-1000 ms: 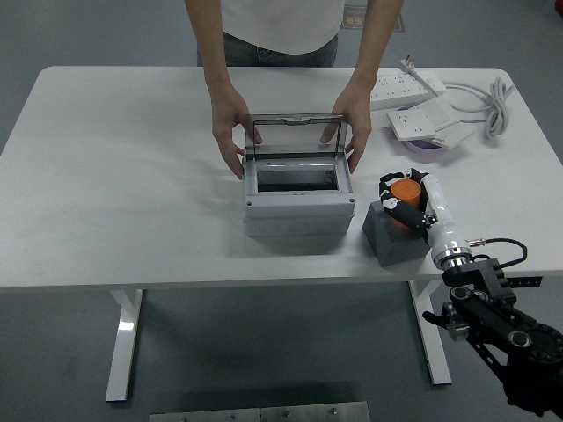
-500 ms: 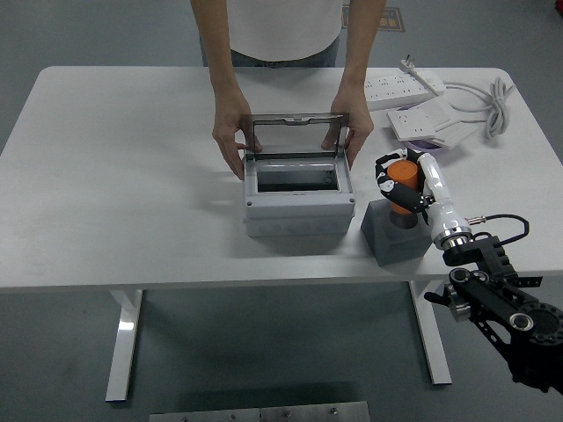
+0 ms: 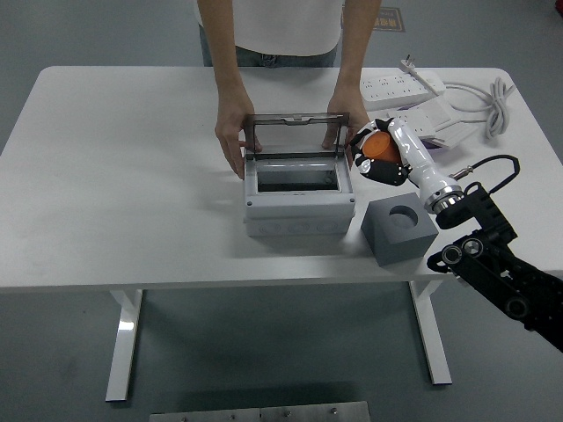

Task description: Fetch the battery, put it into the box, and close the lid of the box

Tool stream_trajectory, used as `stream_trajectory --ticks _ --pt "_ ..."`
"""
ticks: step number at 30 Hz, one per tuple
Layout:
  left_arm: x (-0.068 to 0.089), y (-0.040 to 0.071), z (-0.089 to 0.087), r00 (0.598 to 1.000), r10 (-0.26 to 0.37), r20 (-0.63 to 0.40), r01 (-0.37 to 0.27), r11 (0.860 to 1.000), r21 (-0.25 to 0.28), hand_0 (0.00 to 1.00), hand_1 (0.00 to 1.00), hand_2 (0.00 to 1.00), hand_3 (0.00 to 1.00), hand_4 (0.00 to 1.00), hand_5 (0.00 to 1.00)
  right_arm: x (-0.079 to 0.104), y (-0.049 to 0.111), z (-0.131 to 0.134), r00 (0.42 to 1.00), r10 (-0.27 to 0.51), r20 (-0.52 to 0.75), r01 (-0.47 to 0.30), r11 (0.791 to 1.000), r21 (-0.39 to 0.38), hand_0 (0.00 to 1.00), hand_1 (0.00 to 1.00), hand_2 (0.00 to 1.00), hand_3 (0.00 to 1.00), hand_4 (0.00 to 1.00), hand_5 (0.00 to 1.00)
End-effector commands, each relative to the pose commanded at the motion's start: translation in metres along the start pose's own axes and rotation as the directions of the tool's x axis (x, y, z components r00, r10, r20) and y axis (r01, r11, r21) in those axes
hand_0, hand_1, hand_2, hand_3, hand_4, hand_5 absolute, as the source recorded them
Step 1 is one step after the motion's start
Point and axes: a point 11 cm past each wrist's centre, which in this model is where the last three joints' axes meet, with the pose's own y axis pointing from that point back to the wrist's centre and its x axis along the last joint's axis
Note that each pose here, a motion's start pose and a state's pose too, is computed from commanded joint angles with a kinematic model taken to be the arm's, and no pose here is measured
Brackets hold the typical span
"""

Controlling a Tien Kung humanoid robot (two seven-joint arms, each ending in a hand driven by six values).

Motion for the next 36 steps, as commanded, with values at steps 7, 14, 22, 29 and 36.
stream_trajectory --ticks 7,14,22,29,36 --pt "0.002 0.000 0.000 1.000 0.005 -0.004 -0.005 1.000 0.003 0.559 0.724 0.662 0.595 0.693 0.185 -0.004 -0.013 -0.007 0.953 -0.060 -0.296 0.046 0.998 -0.053 0.243 0.252 0.361 0.331 0.053 0.002" --pt "0.005 0.000 0.000 1.000 0.010 -0.006 -0.010 1.000 0.005 0.559 0.723 0.664 0.595 0.696 0.191 -0.008 -0.028 -0.023 0.869 -0.054 -0.493 0.043 0.998 -0.034 0.223 0.240 0.337 0.310 0.029 0.002" --pt "0.008 0.001 0.002 1.000 0.015 -0.005 -0.015 1.000 0.003 0.559 0.723 0.664 0.595 0.696 0.194 -0.027 -0.044 -0.040 0.815 -0.083 -0.574 0.080 0.996 -0.031 0.212 0.236 0.333 0.308 0.031 0.002" --pt "0.010 0.001 0.002 1.000 0.019 -0.001 -0.019 1.000 0.005 0.559 0.723 0.664 0.594 0.696 0.195 -0.048 -0.052 -0.054 0.822 -0.105 -0.560 0.115 0.993 -0.018 0.215 0.235 0.332 0.311 0.035 0.002" --pt "0.013 0.001 0.002 1.000 0.024 0.003 -0.024 1.000 0.007 0.559 0.724 0.664 0.595 0.696 0.194 -0.063 -0.058 -0.068 0.830 -0.113 -0.546 0.133 0.991 -0.002 0.213 0.235 0.331 0.316 0.038 0.002"
